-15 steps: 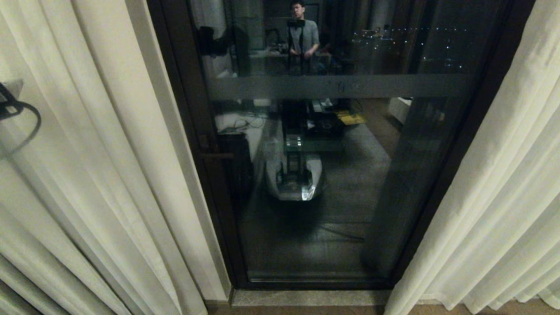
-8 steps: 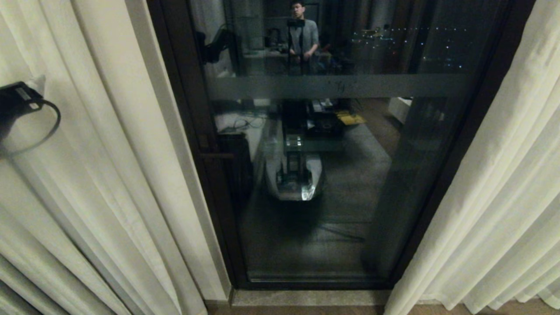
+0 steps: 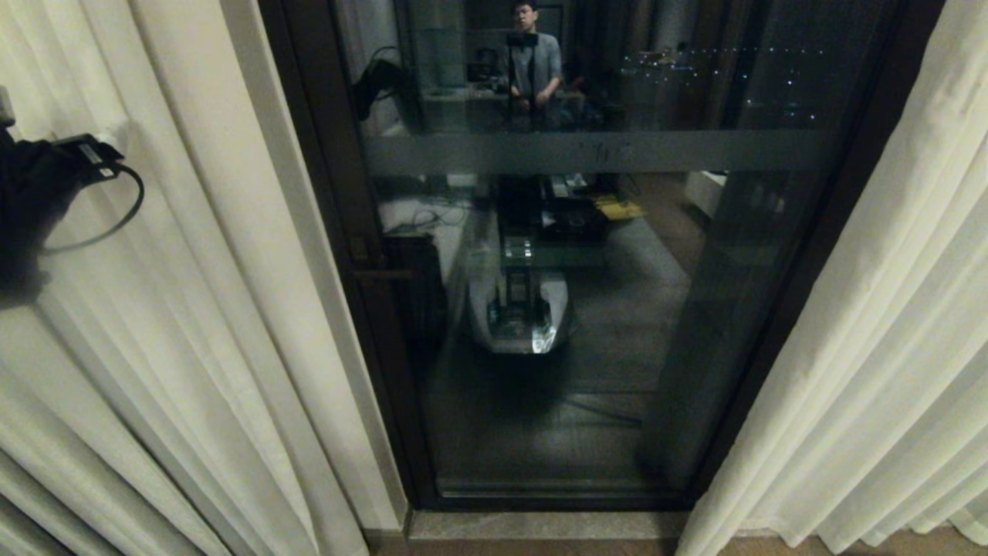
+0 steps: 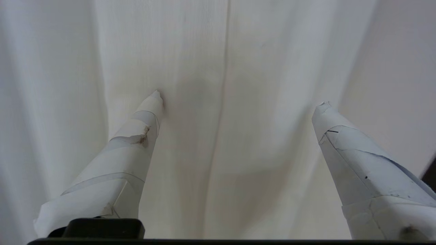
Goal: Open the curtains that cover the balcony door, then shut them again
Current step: Close the inner curtains on both sides
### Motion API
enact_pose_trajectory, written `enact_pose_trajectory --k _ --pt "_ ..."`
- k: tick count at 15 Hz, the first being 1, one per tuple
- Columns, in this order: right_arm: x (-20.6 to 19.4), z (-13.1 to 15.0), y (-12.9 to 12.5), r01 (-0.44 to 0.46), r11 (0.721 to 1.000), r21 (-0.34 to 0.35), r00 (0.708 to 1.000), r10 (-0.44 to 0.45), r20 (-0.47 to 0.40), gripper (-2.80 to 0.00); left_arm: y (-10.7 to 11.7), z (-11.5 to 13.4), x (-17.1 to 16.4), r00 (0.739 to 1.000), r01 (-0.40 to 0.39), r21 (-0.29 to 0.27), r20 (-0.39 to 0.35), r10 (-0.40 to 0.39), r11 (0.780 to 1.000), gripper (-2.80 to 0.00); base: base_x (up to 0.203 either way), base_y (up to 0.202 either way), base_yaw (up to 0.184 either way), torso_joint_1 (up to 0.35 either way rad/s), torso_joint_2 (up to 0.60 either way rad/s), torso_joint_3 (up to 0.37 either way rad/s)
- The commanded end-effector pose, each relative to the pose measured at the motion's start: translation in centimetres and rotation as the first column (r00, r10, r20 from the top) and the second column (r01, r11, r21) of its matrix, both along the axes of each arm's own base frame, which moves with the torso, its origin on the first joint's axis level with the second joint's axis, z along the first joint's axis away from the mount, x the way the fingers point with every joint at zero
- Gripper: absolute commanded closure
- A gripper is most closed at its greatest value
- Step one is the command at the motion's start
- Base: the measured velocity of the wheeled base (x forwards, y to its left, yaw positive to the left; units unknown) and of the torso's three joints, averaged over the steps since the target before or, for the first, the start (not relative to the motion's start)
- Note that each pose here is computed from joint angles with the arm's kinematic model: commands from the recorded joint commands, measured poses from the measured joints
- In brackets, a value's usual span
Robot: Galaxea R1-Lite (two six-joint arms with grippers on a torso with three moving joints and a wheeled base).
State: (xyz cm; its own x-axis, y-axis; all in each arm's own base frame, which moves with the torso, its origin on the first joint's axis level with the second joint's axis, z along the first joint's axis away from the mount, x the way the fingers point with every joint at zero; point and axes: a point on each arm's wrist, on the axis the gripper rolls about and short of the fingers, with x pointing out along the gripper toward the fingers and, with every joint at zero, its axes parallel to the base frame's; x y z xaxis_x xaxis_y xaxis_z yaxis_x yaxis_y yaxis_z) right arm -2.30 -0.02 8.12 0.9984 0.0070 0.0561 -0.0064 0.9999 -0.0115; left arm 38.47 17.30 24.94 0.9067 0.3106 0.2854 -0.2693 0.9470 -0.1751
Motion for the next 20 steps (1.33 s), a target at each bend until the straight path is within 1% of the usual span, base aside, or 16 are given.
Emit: enact_pose_trajectory --k 1,3,5,7,11,12,16,20 --pt "0.0 0.0 0.0 -0.001 1.000 -0.001 1.000 0.001 0.001 0.00 0.5 -1.4 1.4 1.000 0.007 -0.007 -0.014 -0.008 1.000 -2.80 0.000 0.000 0.000 0.000 0.00 0.000" --pt "0.0 0.0 0.0 -0.001 1.000 -0.001 1.000 0.001 0.001 0.00 0.7 -1.6 1.9 1.000 0.029 -0.005 -0.012 -0.029 1.000 -2.80 0.000 0.000 0.000 0.000 0.00 0.000" --pt "0.0 0.0 0.0 -0.001 1.000 -0.001 1.000 0.001 0.001 0.00 0.7 -1.6 1.9 0.999 0.053 -0.021 -0.006 -0.054 0.998 -2.80 0.000 0.000 0.000 0.000 0.00 0.000" --pt "0.0 0.0 0.0 -0.001 1.000 -0.001 1.000 0.001 0.001 0.00 0.7 -1.7 2.1 0.998 0.060 -0.022 -0.007 -0.060 0.998 -2.80 0.000 0.000 0.000 0.000 0.00 0.000" --pt "0.0 0.0 0.0 -0.001 1.000 -0.001 1.000 0.001 0.001 0.00 0.2 -1.6 2.7 0.997 0.078 -0.025 0.016 -0.078 0.997 -2.80 0.000 0.000 0.000 0.000 0.00 0.000" --pt "0.0 0.0 0.0 -0.001 1.000 -0.001 1.000 0.001 0.001 0.00 0.0 -1.6 2.8 0.996 0.085 -0.025 0.016 -0.084 0.996 0.00 0.000 0.000 0.000 0.000 0.00 0.000" --pt "0.0 0.0 0.0 -0.001 1.000 -0.001 1.000 0.001 0.001 0.00 -0.2 -1.3 2.8 0.996 0.088 -0.020 0.026 -0.087 0.996 0.00 0.000 0.000 0.000 0.000 0.00 0.000" --pt "0.0 0.0 0.0 -0.001 1.000 -0.001 1.000 0.001 0.001 0.00 -0.3 -0.5 2.6 0.991 0.087 0.017 0.098 -0.088 0.996 0.00 0.000 0.000 0.000 0.000 0.00 0.000"
